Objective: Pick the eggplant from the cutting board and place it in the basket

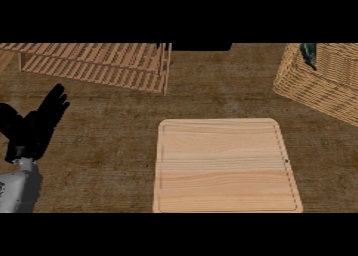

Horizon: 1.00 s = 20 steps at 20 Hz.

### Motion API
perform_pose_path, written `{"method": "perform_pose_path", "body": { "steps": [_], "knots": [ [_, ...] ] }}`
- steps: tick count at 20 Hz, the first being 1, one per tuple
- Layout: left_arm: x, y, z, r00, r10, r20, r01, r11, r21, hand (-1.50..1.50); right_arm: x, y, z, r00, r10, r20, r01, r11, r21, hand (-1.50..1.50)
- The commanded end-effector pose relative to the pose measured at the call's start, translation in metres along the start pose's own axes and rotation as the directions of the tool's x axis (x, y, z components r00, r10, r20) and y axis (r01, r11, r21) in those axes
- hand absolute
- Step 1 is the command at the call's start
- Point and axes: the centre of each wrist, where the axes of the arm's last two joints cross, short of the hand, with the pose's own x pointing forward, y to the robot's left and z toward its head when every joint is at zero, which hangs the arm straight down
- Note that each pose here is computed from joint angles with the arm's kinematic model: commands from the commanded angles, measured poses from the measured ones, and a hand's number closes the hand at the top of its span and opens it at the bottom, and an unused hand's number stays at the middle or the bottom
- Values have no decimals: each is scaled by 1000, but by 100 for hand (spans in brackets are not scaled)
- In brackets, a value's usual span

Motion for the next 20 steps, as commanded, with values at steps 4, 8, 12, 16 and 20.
{"method": "perform_pose_path", "body": {
  "steps": [4,8,12,16,20],
  "knots": [
    [-8,3,7,1000,13,-8,-13,1000,13,0,-15,-56,-22,955,-267,-126,236,947,-219,-150],
    [-6,5,9,1000,8,0,-8,1000,9,0,-41,-112,-28,932,-340,-127,303,922,-242,-150],
    [0,9,4,1000,3,-12,-2,999,37,0,-84,-181,-27,923,-356,-148,333,930,-158,-150],
    [-4,3,4,1000,9,-9,-9,1000,20,0,-118,-212,-10,952,-249,-176,244,968,-48,-150],
    [-1,12,-5,1000,-2,2,2,999,46,0,-158,-265,6,943,-277,-182,282,959,2,-150]
  ]
}}
